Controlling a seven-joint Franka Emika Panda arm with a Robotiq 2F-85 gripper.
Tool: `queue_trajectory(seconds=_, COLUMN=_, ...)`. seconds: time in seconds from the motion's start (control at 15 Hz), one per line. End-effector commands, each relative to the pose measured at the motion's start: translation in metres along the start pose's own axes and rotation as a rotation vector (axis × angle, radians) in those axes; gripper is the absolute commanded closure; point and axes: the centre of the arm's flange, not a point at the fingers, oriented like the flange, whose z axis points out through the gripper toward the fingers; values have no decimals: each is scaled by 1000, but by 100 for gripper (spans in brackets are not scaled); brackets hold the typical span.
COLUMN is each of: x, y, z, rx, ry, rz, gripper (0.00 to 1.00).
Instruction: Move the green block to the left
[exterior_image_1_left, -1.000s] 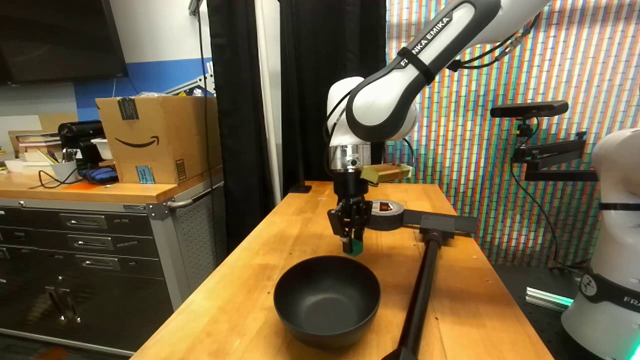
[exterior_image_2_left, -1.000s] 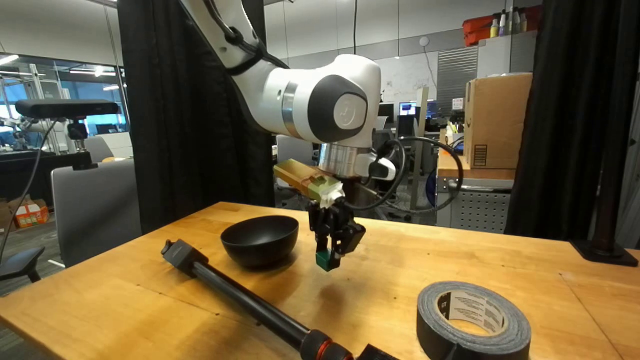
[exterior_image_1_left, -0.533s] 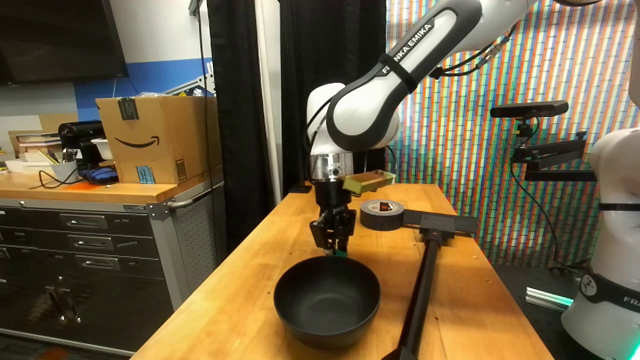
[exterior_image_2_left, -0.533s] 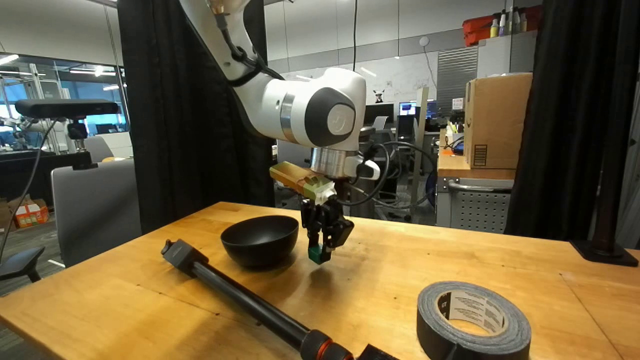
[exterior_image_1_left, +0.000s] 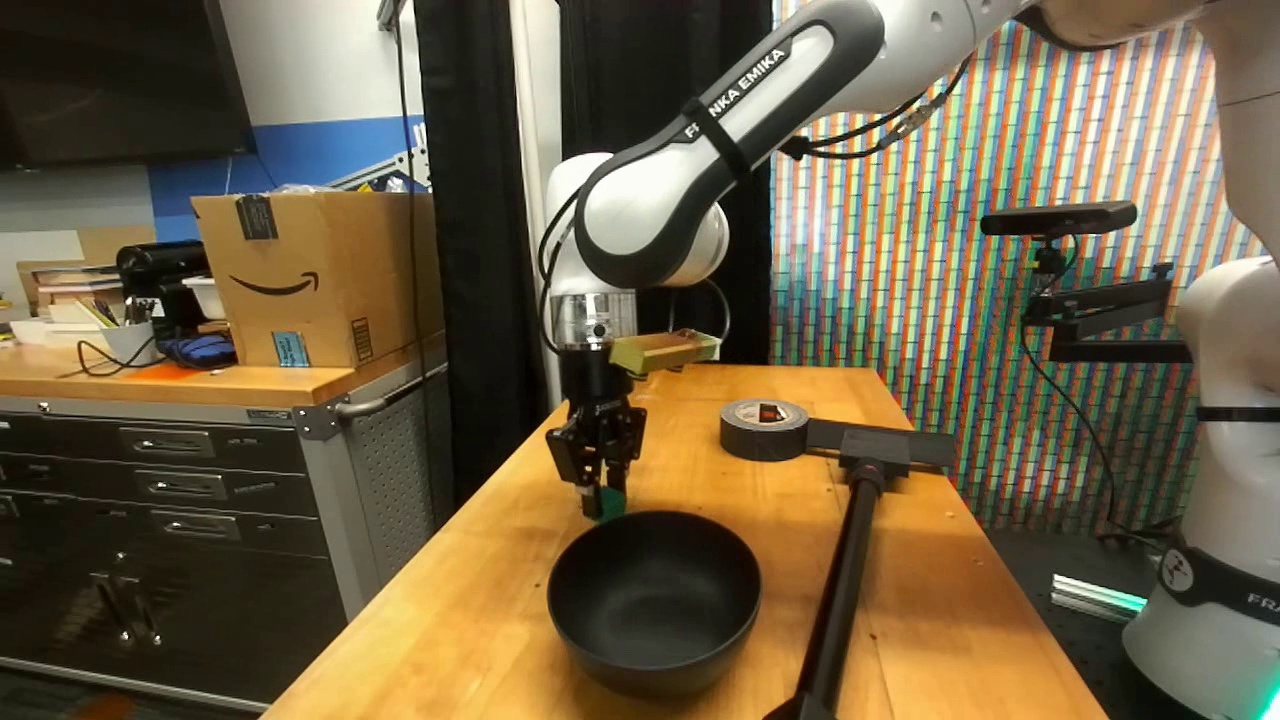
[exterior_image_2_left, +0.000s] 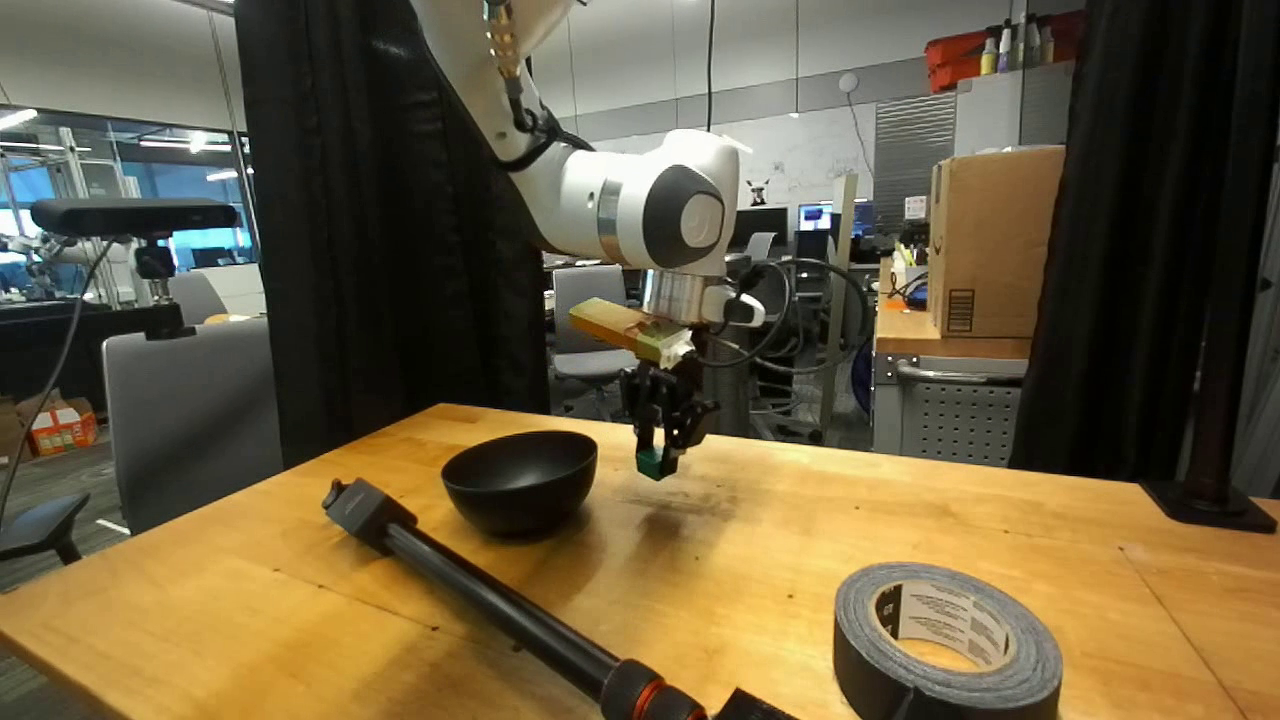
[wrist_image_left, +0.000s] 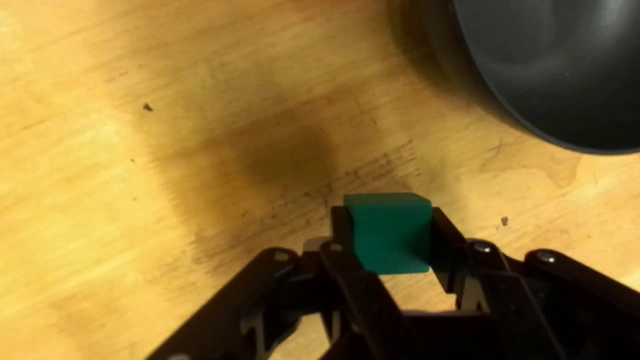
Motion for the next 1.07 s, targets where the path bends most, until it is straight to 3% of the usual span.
queue_trajectory(seconds=0.0, x=39, y=-14, z=-12, rx=-25, ry=6, rz=-11, gripper=84)
queue_trajectory(seconds=0.4, x=65, y=-18, z=-6, rx=-40, ry=8, rz=-25, gripper=84)
queue_trajectory(seconds=1.0, x=75, y=-29, z=-2, rx=-39, ry=-11, rz=-12, gripper=84)
